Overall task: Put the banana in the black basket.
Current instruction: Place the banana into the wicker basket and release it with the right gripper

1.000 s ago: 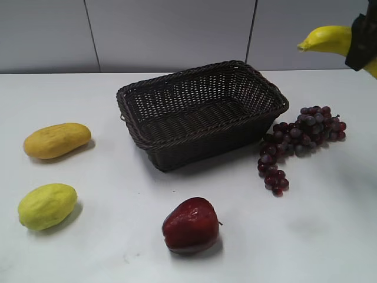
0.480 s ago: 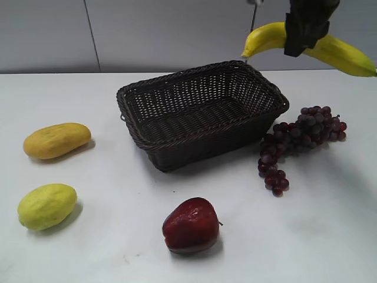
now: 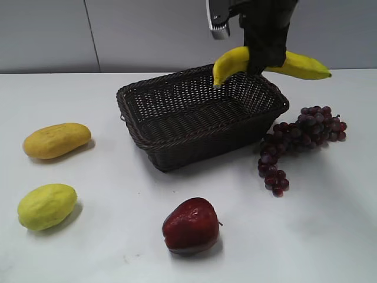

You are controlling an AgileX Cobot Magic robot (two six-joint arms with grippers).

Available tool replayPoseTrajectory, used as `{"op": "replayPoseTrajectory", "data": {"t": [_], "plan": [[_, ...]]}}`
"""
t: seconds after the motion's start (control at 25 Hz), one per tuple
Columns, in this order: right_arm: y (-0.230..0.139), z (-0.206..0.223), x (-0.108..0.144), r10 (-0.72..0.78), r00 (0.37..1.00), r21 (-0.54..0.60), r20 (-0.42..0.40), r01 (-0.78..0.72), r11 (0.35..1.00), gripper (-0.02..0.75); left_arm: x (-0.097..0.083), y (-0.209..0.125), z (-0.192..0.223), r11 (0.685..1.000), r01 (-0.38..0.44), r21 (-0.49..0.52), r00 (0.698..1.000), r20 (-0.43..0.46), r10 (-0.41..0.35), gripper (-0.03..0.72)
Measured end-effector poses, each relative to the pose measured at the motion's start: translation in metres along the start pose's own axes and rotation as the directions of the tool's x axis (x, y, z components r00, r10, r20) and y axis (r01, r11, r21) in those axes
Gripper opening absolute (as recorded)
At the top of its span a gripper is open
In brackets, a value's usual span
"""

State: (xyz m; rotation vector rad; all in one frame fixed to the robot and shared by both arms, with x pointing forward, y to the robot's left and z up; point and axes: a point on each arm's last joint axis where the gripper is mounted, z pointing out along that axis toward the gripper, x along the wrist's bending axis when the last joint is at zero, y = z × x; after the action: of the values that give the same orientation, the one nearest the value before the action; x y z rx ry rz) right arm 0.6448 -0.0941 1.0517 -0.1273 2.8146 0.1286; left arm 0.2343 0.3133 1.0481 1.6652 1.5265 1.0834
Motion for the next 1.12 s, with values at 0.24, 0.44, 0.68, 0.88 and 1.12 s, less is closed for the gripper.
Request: {"op": "replayPoseTrajectory", "data": {"t": [0.24,0.44,0.68,0.88,1.12], "plan": [[0.029,0.025,0.008,-0.164,0.986,-0.02,-0.014,0.164,0.986,0.321,0.0,0.0,0.0,1.0,0.0,0.0,1.0,0.0,0.0,0.232],[0.046,0.042,0.01,-0.207,0.978,-0.045,0.021,0.208,0.977,0.32,0.0,0.0,0.0,1.0,0.0,0.0,1.0,0.0,0.0,0.232],[0.051,0.075,0.011,-0.214,0.977,-0.045,-0.001,0.214,0.976,0.32,0.0,0.0,0.0,1.0,0.0,0.0,1.0,0.0,0.0,0.232],[0.053,0.083,0.009,-0.213,0.977,-0.053,0.026,0.214,0.975,0.32,0.0,0.0,0.0,1.0,0.0,0.0,1.0,0.0,0.0,0.232],[0.054,0.085,0.009,-0.211,0.977,-0.057,0.03,0.213,0.975,0.32,0.0,0.0,0.0,1.0,0.0,0.0,1.0,0.0,0.0,0.232]]}}
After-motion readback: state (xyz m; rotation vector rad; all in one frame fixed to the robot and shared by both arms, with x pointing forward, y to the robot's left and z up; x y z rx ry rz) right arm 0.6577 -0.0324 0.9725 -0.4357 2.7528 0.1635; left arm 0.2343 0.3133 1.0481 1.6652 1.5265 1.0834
